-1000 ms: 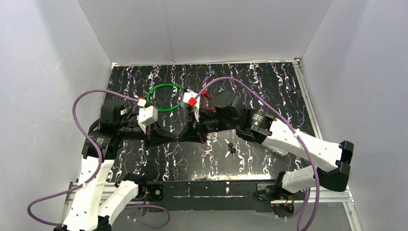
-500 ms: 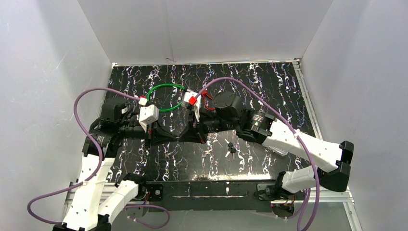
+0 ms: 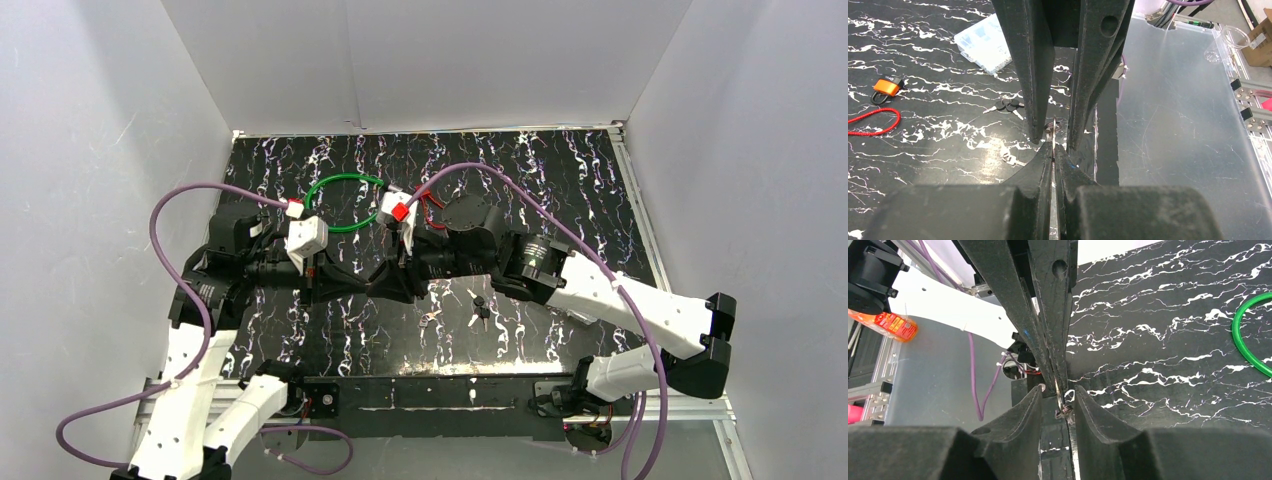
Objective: Unlock with the key
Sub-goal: Pick up the key from the center of the board.
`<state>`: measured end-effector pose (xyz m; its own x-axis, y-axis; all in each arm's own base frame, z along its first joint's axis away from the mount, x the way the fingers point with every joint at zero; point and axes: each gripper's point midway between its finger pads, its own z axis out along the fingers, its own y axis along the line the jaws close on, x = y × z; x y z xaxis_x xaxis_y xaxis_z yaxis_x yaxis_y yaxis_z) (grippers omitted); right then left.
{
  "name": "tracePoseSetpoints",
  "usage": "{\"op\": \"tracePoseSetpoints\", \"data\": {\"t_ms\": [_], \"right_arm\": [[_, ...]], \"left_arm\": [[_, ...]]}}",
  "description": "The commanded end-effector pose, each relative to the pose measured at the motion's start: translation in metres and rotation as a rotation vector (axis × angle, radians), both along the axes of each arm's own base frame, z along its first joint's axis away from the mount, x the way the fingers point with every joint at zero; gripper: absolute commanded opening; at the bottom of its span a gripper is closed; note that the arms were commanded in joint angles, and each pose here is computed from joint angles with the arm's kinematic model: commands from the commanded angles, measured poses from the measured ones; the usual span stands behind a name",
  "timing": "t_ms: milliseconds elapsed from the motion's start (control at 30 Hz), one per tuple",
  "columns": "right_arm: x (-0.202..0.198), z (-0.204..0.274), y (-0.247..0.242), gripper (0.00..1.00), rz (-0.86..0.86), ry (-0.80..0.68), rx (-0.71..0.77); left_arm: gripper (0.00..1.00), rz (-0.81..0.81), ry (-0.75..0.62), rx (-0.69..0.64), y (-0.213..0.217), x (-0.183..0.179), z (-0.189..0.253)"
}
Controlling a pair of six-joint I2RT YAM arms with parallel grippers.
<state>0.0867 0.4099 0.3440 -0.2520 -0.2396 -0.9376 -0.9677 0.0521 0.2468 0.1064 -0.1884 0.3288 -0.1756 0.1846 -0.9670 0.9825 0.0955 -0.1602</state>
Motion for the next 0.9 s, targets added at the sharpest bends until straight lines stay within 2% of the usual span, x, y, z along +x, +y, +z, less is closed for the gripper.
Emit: {"op": "tracePoseSetpoints", "data": {"t_ms": [0,67,200,233,633,667,733,800,867], "right_arm": [[0.002,0.029,0.0,0.35,-0.023,-0.054,0.095],[0.002,0.032,-0.001,0.3,-0.026,-0.057,0.104],[0.002,0.029,0.002,0.05,-0.025,-0.054,0.098],[0.002,0.028,0.002,0.01,-0.025,-0.051,0.092],[0.001,0.012,-0.01,0.01,-0.048,-0.018,0.026],[0.001,0.01,-0.011,0.01,-0.053,-0.014,0.021],[0.001,0.008,-0.015,0.01,-0.064,-0.003,0.013],[0.002,0.006,-0.018,0.01,-0.084,0.009,0.006],[0.002,0.007,-0.025,0.01,-0.108,0.016,0.012]], "left_arm": [[0.0,-0.012,-0.026,-0.019,0.0,-0.007,0.013],[0.0,-0.013,-0.026,-0.019,0.0,-0.007,0.013],[0.0,-0.016,-0.024,-0.018,0.0,-0.008,0.011],[0.0,-0.016,-0.023,-0.018,0.0,-0.008,0.011],[0.0,-0.011,-0.035,-0.017,0.0,-0.006,0.014],[0.02,-0.009,-0.038,-0.016,0.0,-0.006,0.015],[0.24,-0.006,-0.039,-0.012,0.0,-0.005,0.013],[0.34,-0.001,-0.038,-0.009,0.001,-0.003,0.011],[0.53,0.008,-0.039,-0.003,0.001,0.0,0.01]]}}
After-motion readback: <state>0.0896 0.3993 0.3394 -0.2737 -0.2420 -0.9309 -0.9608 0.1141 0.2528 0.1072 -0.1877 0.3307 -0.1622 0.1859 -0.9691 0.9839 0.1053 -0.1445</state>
